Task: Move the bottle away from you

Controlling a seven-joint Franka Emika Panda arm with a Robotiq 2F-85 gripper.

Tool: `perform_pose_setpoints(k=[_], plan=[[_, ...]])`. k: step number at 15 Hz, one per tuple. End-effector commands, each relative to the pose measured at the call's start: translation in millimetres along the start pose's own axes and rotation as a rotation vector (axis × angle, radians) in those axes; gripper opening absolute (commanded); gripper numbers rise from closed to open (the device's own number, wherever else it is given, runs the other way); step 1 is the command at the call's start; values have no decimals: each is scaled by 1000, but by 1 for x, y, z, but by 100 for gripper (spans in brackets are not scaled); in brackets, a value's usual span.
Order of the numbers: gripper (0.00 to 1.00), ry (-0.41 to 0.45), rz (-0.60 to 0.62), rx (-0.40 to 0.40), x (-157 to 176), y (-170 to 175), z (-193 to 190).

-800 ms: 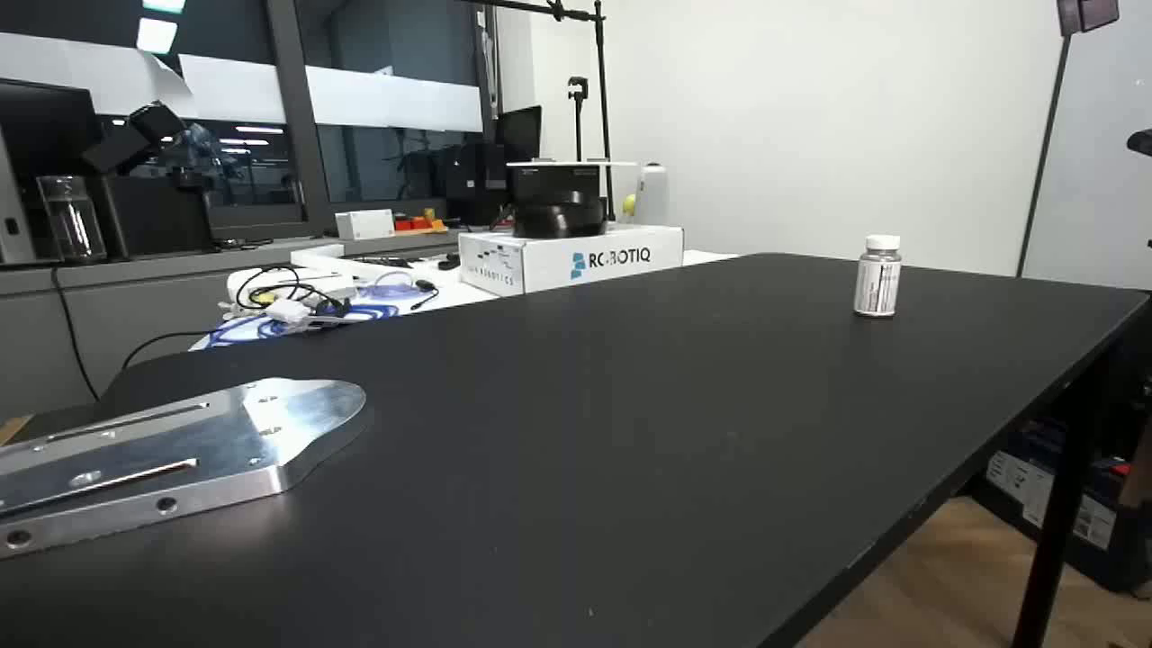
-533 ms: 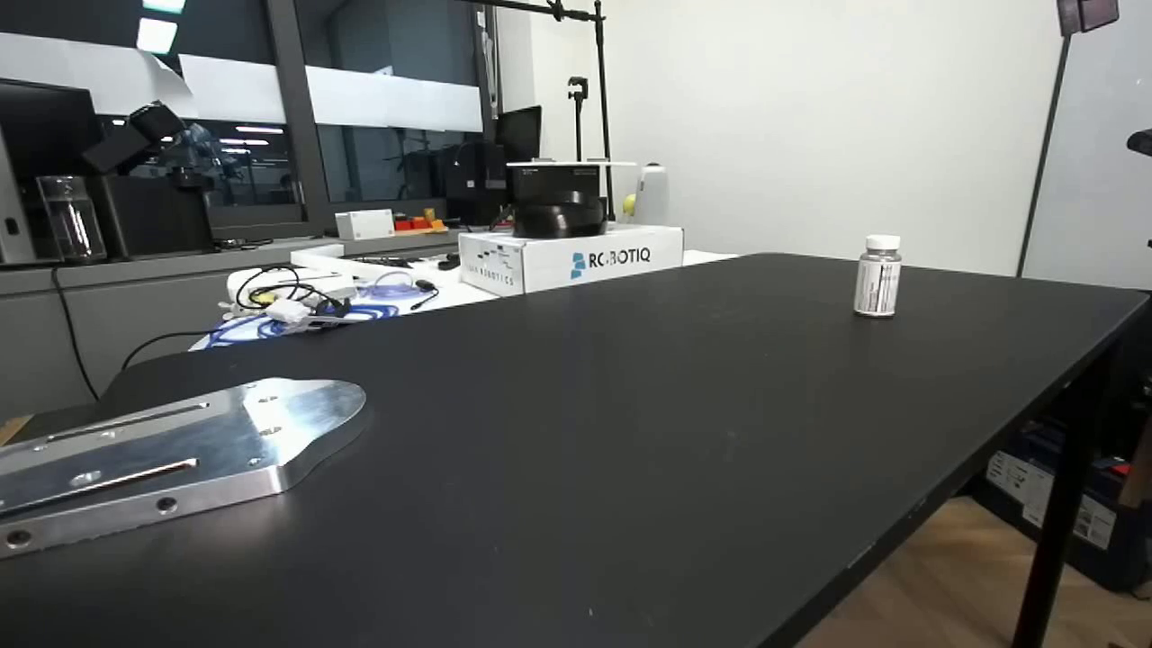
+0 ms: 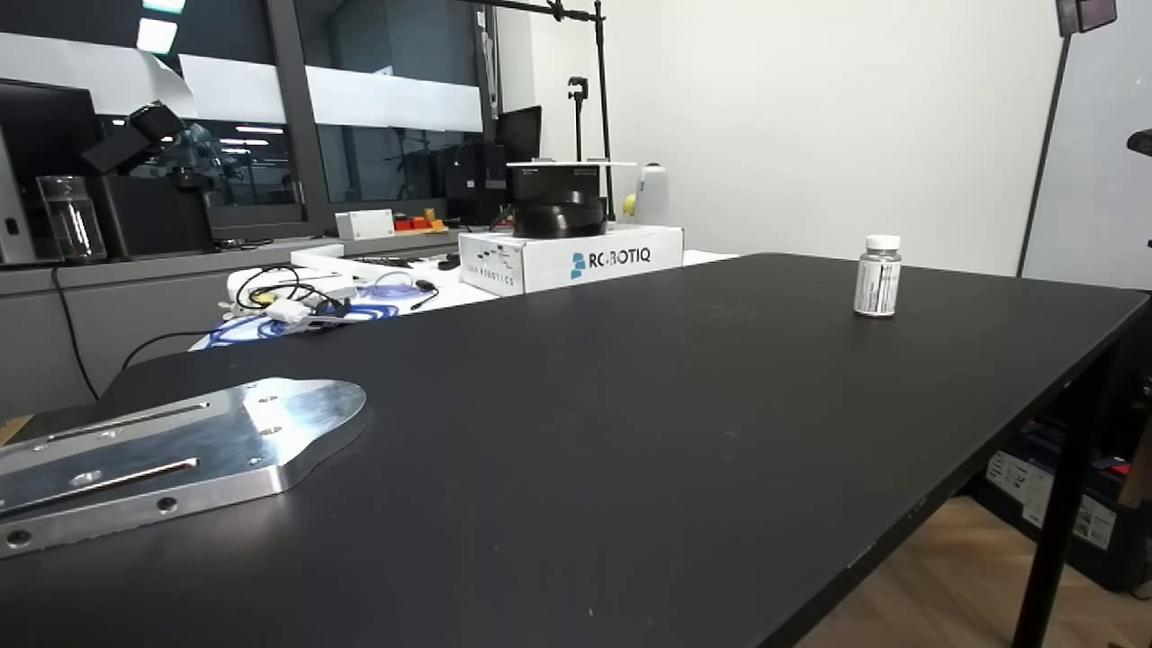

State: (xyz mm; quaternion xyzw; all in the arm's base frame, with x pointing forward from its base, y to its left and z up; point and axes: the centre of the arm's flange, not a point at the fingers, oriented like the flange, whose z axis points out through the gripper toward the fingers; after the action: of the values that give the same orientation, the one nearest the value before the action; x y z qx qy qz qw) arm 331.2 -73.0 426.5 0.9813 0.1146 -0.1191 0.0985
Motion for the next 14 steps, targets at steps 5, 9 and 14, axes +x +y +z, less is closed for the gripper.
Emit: perform_pose_setpoints(k=[5,9,14], plan=[[100,200,325,78,8,79,10],[100,279,504,167,27,124,27],[100,312,742,257,70,165,32]])
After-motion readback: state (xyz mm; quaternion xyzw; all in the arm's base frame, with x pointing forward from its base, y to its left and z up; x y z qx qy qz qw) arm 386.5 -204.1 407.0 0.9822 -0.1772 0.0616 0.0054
